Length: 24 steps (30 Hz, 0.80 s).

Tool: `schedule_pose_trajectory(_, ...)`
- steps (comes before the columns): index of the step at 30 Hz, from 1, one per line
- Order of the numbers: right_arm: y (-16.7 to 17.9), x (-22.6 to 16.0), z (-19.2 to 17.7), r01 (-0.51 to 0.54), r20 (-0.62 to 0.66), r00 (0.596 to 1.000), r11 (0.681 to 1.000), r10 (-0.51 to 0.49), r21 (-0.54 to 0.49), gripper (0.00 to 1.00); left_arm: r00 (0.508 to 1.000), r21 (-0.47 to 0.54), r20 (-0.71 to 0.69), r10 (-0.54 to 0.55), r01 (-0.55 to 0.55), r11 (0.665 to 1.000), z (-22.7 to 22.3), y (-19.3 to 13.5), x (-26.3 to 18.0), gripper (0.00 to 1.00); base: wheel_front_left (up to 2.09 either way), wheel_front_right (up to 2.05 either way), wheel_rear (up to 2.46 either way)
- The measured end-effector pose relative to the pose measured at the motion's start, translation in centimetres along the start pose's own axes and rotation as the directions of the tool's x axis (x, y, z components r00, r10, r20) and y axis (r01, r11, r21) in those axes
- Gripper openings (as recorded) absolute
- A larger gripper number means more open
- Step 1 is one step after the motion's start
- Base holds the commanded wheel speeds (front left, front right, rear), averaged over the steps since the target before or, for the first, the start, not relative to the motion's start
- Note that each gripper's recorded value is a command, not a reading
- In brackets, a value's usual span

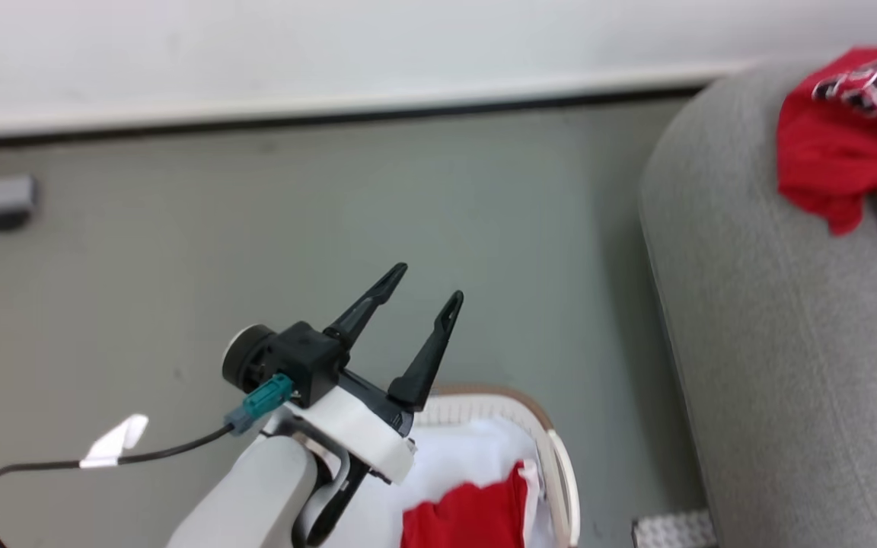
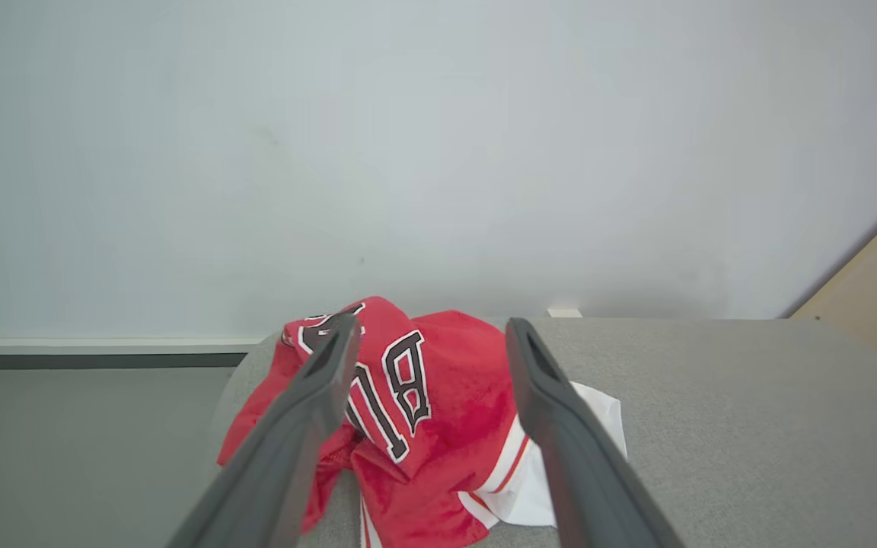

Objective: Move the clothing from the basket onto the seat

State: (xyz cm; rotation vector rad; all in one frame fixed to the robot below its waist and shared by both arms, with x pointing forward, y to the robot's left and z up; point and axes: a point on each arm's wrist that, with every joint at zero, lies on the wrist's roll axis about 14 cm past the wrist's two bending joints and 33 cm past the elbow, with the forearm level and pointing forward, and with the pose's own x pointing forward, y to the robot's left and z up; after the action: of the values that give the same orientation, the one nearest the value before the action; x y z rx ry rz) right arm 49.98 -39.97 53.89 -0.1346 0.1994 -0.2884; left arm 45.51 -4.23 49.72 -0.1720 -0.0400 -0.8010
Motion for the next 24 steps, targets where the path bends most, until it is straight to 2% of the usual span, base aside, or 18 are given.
schedule_pose_trajectory(6,2.5,-3.9,5.2,-0.112,0.181,0.978,0.993,0.106,0.022,1.0,0.991,0.059,0.09,0.101,-0.106,0.993,4.9,0.6,-2.4,1.0,0.0,0.0,0.0)
schedule_pose_trajectory(15,7.8,-10.2,8.3,-0.309,0.368,0.889,0.95,0.272,0.046,1.0,0.938,0.1,0.19,0.289,-0.312,0.945,9.5,2.8,-8.5,1.0,0.0,0.0,0.0)
schedule_pose_trajectory(19,10.5,-12.3,7.9,-0.384,0.43,0.845,0.92,0.318,0.074,1.0,0.906,0.102,0.215,0.365,-0.393,0.914,10.3,4.1,-11.3,1.0,0.0,0.0,0.0)
schedule_pose_trajectory(24,13.0,-14.5,5.8,-0.432,0.457,0.824,0.893,0.335,0.124,1.0,0.86,0.099,0.225,0.458,-0.487,0.867,10.4,5.9,-14.3,1.0,0.0,0.0,0.0)
